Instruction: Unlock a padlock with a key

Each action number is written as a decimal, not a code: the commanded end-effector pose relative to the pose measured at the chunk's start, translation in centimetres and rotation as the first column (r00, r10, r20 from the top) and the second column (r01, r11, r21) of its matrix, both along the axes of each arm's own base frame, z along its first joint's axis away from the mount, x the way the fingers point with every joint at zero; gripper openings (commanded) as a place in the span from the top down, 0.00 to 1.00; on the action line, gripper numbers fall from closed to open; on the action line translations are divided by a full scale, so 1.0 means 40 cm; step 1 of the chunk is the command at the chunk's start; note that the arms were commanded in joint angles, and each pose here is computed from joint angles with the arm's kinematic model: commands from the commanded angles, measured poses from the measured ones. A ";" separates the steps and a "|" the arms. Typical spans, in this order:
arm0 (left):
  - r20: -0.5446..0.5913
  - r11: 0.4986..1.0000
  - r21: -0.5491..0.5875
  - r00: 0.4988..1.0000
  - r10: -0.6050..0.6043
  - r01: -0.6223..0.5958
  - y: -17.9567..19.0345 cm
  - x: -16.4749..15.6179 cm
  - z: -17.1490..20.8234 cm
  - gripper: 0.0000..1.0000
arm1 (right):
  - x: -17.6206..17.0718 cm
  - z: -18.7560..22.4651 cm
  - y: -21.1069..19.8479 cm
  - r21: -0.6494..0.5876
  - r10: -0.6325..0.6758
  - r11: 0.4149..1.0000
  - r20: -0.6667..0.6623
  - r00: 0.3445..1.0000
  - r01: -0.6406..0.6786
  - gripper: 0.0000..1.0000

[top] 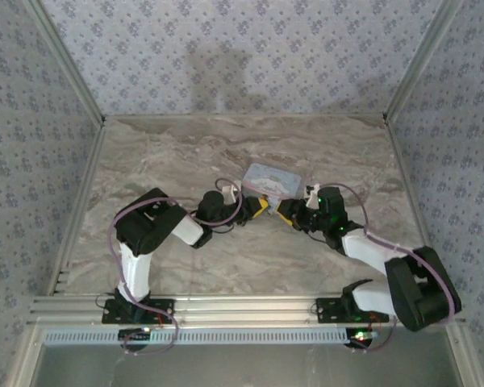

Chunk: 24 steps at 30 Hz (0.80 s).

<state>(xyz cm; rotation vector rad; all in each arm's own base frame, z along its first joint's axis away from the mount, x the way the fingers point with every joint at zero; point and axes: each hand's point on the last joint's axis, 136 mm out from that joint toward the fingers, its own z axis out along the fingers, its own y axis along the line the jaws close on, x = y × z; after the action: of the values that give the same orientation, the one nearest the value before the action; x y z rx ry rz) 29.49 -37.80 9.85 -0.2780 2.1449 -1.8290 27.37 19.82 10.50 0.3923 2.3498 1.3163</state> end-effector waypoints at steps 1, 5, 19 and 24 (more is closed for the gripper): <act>0.073 0.999 -0.037 0.997 -0.012 0.015 -0.002 0.004 0.059 1.00 | -0.060 -0.037 -0.034 -0.213 0.095 0.972 -0.020 0.995 -0.097 0.61; 0.064 0.999 -0.036 0.998 -0.018 0.021 -0.005 0.003 0.057 1.00 | -0.075 -0.017 -0.052 -0.396 0.175 0.907 0.046 0.983 -0.143 0.61; 0.064 0.998 -0.045 0.997 -0.033 0.036 -0.009 0.000 0.084 1.00 | -0.017 0.029 0.026 -0.699 0.394 0.686 0.124 0.911 -0.202 0.52; 0.062 0.998 -0.052 0.997 -0.035 0.038 -0.007 0.000 0.089 1.00 | -0.002 0.019 0.040 -0.762 0.431 0.614 0.106 0.896 -0.205 0.50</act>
<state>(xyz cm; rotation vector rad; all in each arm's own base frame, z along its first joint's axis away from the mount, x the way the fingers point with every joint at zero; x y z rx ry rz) 29.10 -37.75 9.29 -0.2884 2.1971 -1.8163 26.74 21.94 11.11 -0.4155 2.5176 0.4980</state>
